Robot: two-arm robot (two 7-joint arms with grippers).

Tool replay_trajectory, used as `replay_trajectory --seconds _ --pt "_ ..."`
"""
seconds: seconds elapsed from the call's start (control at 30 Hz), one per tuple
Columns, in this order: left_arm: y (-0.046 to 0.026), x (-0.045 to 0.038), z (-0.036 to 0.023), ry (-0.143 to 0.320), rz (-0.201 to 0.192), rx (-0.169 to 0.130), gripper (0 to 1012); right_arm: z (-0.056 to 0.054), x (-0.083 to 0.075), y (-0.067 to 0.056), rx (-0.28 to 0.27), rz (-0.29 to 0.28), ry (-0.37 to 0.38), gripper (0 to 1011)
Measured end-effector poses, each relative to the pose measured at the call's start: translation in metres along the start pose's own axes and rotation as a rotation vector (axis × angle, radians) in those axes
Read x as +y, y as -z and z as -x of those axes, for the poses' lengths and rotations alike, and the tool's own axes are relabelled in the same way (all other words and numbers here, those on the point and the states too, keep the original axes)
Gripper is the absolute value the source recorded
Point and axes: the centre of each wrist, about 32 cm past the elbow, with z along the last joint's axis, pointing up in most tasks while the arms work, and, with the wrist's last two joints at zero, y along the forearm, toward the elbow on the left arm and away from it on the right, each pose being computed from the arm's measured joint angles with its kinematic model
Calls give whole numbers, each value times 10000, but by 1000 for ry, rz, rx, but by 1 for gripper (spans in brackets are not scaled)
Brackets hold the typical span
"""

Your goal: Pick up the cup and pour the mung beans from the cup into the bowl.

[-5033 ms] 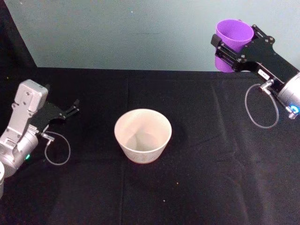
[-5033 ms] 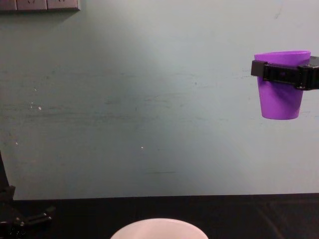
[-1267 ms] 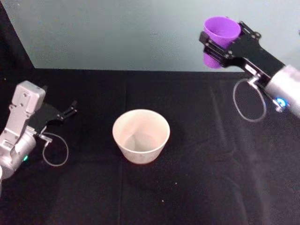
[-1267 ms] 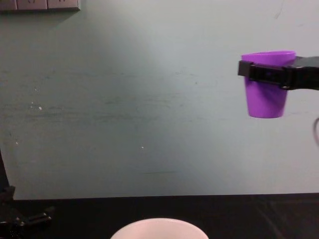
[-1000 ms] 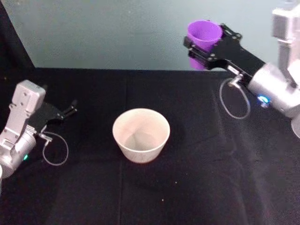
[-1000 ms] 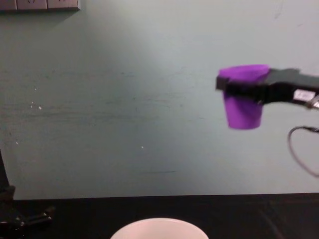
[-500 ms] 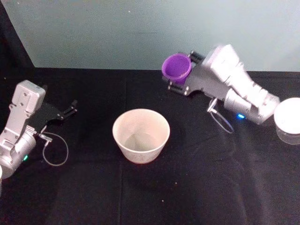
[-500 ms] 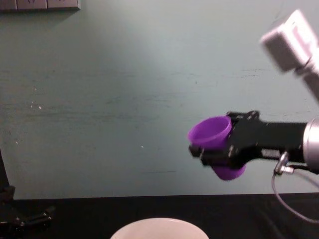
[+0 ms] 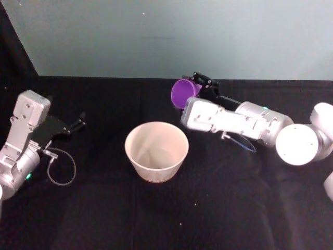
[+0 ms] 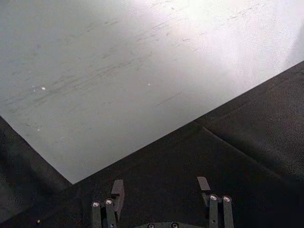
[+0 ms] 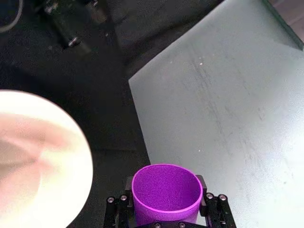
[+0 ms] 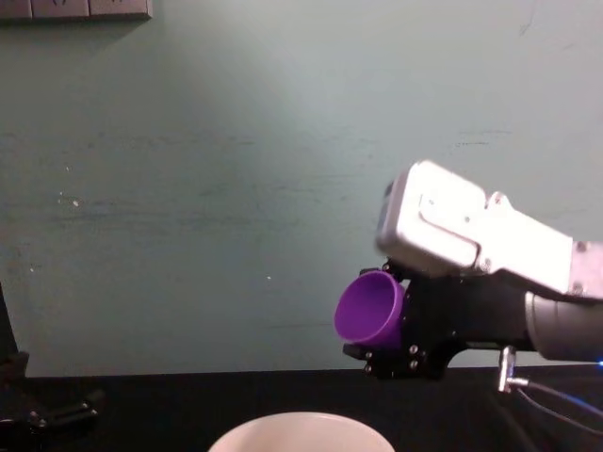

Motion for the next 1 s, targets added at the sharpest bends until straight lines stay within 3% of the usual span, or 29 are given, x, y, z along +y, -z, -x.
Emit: replay_trajectory --seconds 0.13,0.4,1.0 --pt "0 0 0 0 0 0 1000 63 34 -60 -136 25 -3 746" --pt "0 0 0 0 0 0 1000 157 40 -129 -323 53 -1 746" --pt "0 0 0 0 0 0 1000 248 24 -222 -518 60 -4 746"
